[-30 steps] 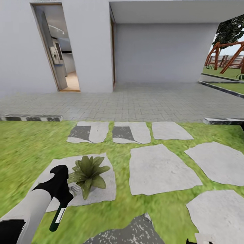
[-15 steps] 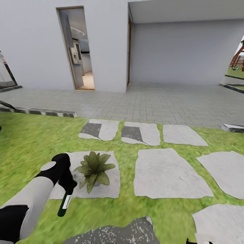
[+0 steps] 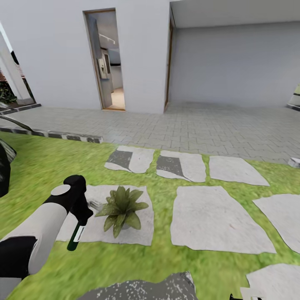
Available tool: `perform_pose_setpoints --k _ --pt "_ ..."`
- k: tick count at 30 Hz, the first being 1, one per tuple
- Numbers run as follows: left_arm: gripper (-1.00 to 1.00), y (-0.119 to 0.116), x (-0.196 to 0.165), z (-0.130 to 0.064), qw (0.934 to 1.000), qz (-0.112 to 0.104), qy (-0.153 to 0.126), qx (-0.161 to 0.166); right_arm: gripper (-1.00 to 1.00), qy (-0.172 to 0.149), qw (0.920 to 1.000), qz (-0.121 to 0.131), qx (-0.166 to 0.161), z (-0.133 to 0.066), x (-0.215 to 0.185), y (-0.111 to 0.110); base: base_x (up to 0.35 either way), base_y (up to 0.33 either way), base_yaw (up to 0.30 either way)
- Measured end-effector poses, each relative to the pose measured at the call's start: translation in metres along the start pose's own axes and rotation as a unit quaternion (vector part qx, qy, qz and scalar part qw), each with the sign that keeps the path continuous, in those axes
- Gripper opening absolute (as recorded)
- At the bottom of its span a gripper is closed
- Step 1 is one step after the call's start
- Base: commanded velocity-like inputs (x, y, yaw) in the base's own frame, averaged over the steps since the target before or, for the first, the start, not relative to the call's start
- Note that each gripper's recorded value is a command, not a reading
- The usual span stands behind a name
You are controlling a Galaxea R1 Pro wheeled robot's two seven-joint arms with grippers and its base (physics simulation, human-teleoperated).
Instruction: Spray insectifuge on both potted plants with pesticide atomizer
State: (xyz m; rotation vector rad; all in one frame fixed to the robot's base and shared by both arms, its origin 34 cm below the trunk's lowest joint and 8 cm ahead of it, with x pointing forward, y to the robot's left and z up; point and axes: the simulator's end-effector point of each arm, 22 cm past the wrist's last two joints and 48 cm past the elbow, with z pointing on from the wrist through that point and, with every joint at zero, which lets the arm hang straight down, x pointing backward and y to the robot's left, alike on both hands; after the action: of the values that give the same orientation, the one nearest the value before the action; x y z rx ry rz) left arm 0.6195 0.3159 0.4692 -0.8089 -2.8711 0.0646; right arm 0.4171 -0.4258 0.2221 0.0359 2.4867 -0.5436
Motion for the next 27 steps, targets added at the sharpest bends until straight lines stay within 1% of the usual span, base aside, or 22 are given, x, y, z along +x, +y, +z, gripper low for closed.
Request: perform_pose_setpoints --k 12,18,24,25,27 --pt "-1.00 -0.001 0.002 0.003 1.0000 0.000 0.002 0.002 1.00 -0.001 1.0000 0.001 0.000 0.000 -0.001 0.001 0.301 -0.091 0.007" --pt "-1.00 -0.003 0.004 0.007 1.0000 0.000 0.006 0.005 1.00 -0.001 1.0000 0.002 -0.002 -0.001 -0.001 0.005 0.296 -0.118 0.225" --pt "-1.00 -0.009 0.004 0.012 0.9999 0.003 0.010 0.010 1.00 0.000 1.0000 0.002 -0.002 -0.001 -0.001 0.006 0.207 -0.211 0.255" --pt "-1.00 -0.011 0.004 0.012 0.9999 0.006 0.011 0.010 1.00 0.000 1.0000 0.002 -0.002 -0.001 -0.001 0.006 0.118 -0.256 0.066" --pt "-1.00 -0.015 0.002 0.014 0.9996 0.018 0.020 0.001 1.00 -0.001 1.0000 0.003 -0.003 -0.001 -0.001 0.006 0.052 -0.267 0.028"
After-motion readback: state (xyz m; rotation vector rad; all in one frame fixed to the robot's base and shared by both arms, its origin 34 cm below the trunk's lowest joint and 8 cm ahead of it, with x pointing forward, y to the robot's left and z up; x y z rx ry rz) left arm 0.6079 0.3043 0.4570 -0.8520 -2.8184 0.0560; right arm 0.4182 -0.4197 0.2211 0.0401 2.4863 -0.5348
